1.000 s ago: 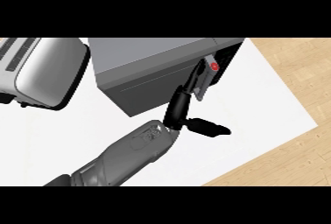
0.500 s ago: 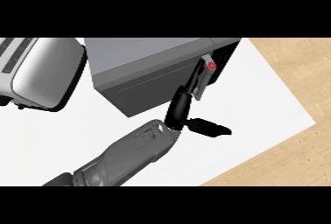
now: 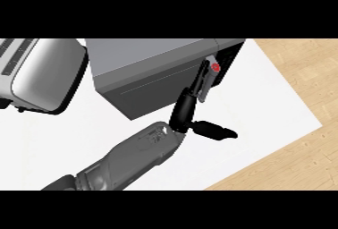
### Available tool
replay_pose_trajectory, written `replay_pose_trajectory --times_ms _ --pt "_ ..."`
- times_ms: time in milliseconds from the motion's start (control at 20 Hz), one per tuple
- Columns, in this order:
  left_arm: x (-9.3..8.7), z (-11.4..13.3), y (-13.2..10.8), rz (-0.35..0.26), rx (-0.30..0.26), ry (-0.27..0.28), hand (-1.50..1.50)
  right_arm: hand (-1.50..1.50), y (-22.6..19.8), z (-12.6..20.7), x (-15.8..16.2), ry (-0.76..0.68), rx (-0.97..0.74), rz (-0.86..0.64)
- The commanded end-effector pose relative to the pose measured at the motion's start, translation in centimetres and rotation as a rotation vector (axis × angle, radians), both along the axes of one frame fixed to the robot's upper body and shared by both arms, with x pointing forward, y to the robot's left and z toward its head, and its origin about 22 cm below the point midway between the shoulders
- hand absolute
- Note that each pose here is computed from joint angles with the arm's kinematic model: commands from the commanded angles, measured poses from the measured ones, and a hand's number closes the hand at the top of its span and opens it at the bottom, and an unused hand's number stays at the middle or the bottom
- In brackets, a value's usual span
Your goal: Pick up the milk, place it into the microwave and close the microwave
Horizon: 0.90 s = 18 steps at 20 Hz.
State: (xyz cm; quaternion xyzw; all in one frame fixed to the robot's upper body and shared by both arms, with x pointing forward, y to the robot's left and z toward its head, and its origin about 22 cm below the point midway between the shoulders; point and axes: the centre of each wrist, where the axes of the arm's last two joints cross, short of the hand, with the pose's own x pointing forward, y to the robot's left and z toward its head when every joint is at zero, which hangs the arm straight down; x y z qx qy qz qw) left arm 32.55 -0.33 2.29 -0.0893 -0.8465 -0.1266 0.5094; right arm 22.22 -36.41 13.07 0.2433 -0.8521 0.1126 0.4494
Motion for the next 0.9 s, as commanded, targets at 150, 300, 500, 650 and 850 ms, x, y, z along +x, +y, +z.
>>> replay_pose_trajectory --times_ms 150,300,500,650,850 --pt "1.5 1.1 0.0 0.043 -0.007 0.019 -1.50 -1.50 0.0 0.5 0.4 -0.003 0.006 0.031" --pt "1.7 0.4 0.7 0.091 -0.036 0.138 -1.50 -1.50 -0.1 0.9 0.3 -0.008 0.007 0.025" --pt "2.3 0.3 0.7 0.040 0.080 0.078 1.50 -1.50 -0.2 1.1 0.3 0.000 -0.003 0.032" --pt "4.3 -0.2 3.8 0.176 0.233 -0.033 -1.50 -1.50 -0.5 1.3 0.2 0.004 -0.002 0.015" --pt "5.6 0.2 5.3 0.276 0.287 -0.050 -1.50 -1.50 -0.7 1.4 0.0 0.011 -0.007 0.004"
